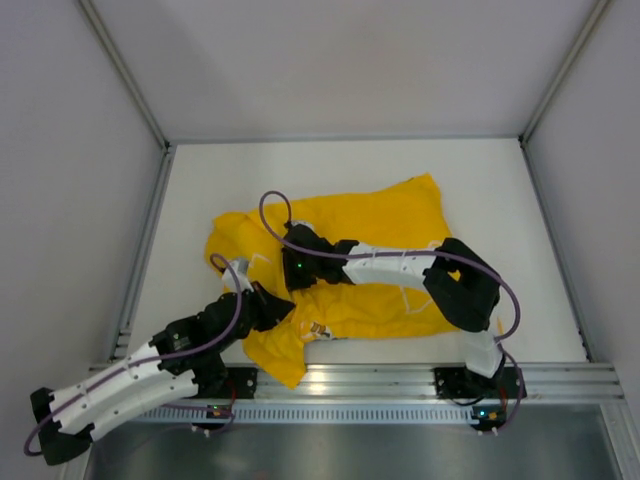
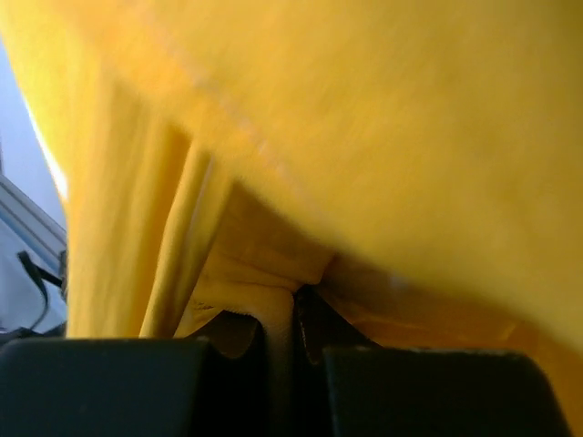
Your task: Remove the pillowcase from the pillow
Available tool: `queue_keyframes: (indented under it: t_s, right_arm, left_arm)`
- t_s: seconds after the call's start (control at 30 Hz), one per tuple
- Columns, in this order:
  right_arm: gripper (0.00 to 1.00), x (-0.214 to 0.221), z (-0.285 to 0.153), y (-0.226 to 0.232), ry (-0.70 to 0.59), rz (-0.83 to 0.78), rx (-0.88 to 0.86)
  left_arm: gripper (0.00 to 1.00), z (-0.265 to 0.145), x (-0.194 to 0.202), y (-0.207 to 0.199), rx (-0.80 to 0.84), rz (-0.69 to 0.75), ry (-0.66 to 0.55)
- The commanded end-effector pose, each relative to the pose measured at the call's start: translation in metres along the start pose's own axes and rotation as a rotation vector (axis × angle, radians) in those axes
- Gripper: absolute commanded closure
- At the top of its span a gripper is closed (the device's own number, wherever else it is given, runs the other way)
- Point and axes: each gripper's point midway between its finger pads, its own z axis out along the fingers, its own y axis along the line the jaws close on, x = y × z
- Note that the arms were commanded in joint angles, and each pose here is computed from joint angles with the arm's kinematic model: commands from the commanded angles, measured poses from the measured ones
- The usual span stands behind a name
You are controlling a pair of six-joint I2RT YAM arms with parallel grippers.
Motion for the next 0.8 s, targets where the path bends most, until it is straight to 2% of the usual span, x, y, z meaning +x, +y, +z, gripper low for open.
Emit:
queue_keyframes:
  t_s: [0.0,0.07,0.1,0.2,0.47,0.57,0.67,0.7,0.77]
  right_arm:
    - [1.00,-0.090,-0.003,-0.006,-0.203,0.140,-0.034]
    - [1.00,-0.117,-0.023,-0.003,-0.269,0.170,-0.085]
    - [1.00,-0.129,-0.029,-0.021,-0.293,0.205,-0.066]
    - [1.00,-0.162,-0.066,-0.030,-0.334,0.232,-0.144]
    - [1.00,-0.201,-0.138,-0.050,-0.356,0.310,-0.351]
    - [1.00,-0.204,-0.151,-0.058,-0.312,0.317,-0.400]
    - [1.00,-0.208,-0.163,-0.076,-0.272,0.407,-0.511]
    - [1.00,-0.201,-0.169,-0.067,-0.213,0.437,-0.589]
    - [1.00,-0.194,-0.178,-0.055,-0.212,0.397,-0.678]
  left_arm:
    - [1.00,-0.014,0.021,-0.034,0.172,-0.037,0.133]
    - [1.00,-0.014,0.025,-0.026,0.186,-0.049,0.123]
    - [1.00,-0.015,0.027,-0.023,0.193,-0.054,0.127]
    - [1.00,-0.016,0.032,-0.016,0.200,-0.077,0.130]
    - [1.00,-0.011,0.034,0.003,0.126,-0.074,0.121]
    - [1.00,-0.010,0.033,0.004,0.121,-0.088,0.109]
    - [1.00,-0.008,0.034,0.007,0.103,-0.089,0.110]
    - [1.00,-0.007,0.034,0.011,0.081,-0.094,0.110]
    - [1.00,-0.002,0.033,0.023,0.030,-0.099,0.087]
